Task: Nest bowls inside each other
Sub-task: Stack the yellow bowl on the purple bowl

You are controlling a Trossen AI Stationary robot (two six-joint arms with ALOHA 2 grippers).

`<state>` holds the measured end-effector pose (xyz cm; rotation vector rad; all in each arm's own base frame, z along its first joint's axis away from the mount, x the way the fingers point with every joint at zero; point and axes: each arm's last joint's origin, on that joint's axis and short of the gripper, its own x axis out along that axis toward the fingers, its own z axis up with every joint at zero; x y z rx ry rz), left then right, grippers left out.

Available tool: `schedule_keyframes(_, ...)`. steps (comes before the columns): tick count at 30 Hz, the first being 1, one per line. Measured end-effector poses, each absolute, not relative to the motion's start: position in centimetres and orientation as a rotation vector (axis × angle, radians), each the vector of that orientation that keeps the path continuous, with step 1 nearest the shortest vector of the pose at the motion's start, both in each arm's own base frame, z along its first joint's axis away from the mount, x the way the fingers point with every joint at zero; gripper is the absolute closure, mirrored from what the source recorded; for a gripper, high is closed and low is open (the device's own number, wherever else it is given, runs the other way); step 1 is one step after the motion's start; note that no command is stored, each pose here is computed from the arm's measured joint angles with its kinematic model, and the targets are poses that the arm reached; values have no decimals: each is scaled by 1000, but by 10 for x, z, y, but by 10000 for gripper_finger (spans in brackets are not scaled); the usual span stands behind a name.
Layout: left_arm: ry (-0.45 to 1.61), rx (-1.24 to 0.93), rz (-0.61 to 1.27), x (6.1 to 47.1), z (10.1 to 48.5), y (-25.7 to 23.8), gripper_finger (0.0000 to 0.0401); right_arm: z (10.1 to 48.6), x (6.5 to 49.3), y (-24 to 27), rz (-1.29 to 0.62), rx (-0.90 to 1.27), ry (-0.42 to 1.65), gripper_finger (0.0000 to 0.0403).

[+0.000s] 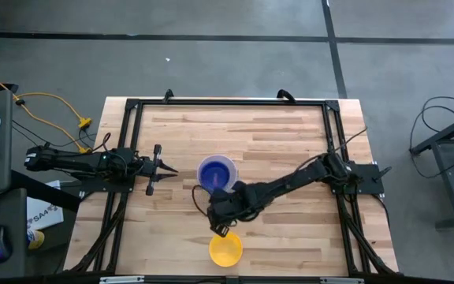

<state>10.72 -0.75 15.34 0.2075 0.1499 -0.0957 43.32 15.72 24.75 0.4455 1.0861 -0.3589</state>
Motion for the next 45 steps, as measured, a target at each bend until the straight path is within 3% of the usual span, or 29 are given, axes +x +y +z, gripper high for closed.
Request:
schedule_keyframes(27,150,208,-96,107,153,-7,350,233,405,222,-411,537,1119,292)
schedule_keyframes(45,149,208,-96,107,153,-7,350,214,405,231,-440,559,1170,292)
